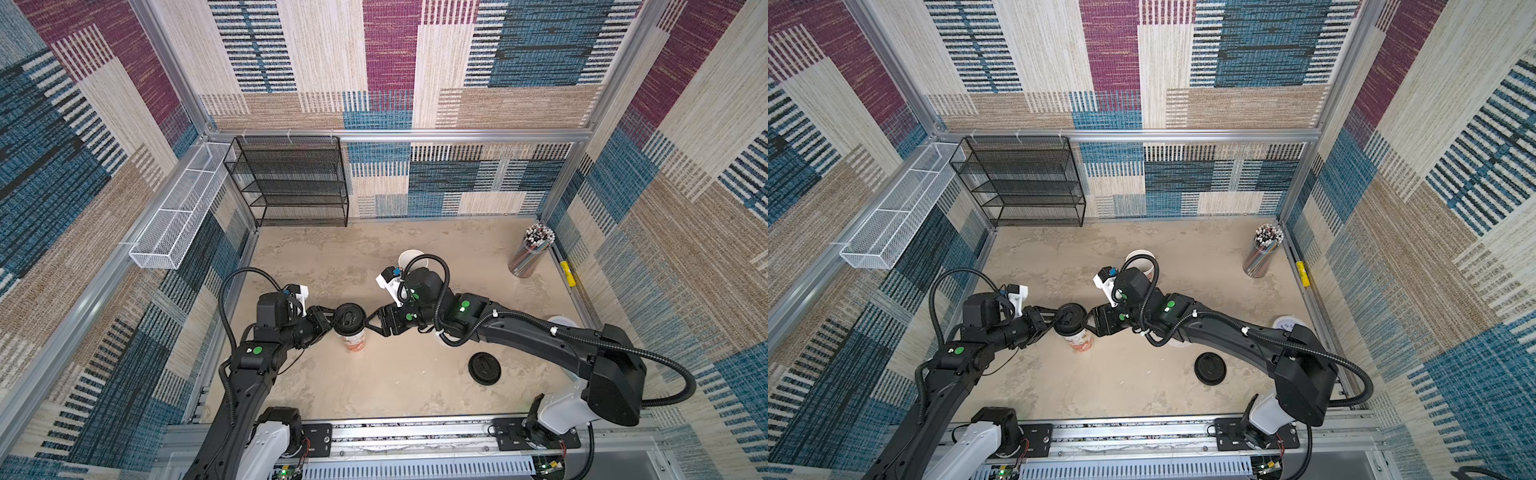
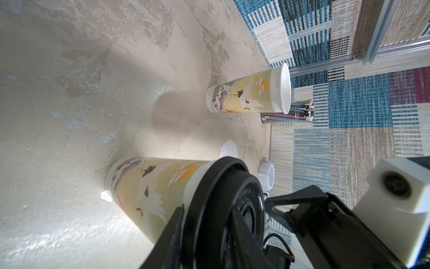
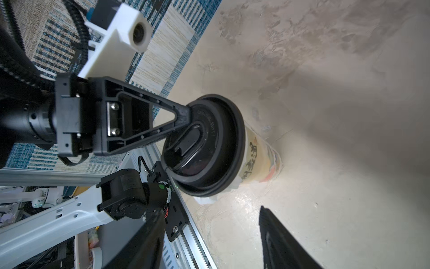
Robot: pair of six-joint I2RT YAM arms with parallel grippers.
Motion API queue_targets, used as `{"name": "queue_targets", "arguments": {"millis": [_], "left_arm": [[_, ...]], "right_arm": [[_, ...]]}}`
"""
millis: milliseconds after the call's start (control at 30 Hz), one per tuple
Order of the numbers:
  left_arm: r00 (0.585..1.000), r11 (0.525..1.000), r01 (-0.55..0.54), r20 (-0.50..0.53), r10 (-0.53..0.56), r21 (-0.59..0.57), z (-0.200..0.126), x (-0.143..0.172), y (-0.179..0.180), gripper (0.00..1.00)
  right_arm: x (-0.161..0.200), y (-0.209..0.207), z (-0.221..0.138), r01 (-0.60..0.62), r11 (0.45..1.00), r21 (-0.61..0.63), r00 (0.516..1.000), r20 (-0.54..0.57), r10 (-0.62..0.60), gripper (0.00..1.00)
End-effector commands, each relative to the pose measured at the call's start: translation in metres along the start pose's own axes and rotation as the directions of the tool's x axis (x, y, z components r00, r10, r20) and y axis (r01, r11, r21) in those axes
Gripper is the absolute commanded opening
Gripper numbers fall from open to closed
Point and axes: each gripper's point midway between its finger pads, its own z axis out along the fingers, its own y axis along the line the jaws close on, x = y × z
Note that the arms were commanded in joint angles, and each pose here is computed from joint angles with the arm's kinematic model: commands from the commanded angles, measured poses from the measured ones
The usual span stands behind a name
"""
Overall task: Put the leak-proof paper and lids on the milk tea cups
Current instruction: Secure the cup lid on the cup.
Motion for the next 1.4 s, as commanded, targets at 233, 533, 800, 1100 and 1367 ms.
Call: {"name": "queue_targets", "arguments": {"millis": [233,533,800,1100,1367], "left_arm": [[0.958,0.923,0.211,-0.122,-0.261,-0.320,-0.015,0.065,0.073,0.34],[0.956,0.920,0.219,-0.119,-0.269,-0.324,-0.015,0.066,0.073,0.34],[0.956,0.919,0.217,-0.120,-0.269,-0.330,-0.014,0.067,0.074,0.34],[0.955,0.918,0.215,-0.124,-0.268,-0.333,-0.013,0.068,0.075,0.34],[0.955,0.918,0.208,-0.130,-0.265,-0.339,-0.012,0.068,0.076,0.34]], "right_arm": [[0.014,0.014,0.023,-0.040,0.994,-0.103,0.997,-0.064,0.033,0.72],[0.021,0.014,0.036,-0.115,0.982,-0.147,0.990,-0.099,0.101,0.72],[0.019,0.012,0.041,-0.164,0.975,-0.150,0.983,-0.101,0.150,0.72],[0.018,-0.008,0.045,-0.227,0.972,-0.065,0.972,-0.078,0.222,0.68],[0.015,-0.015,0.044,-0.267,0.963,-0.044,0.962,-0.070,0.264,0.64]]}}
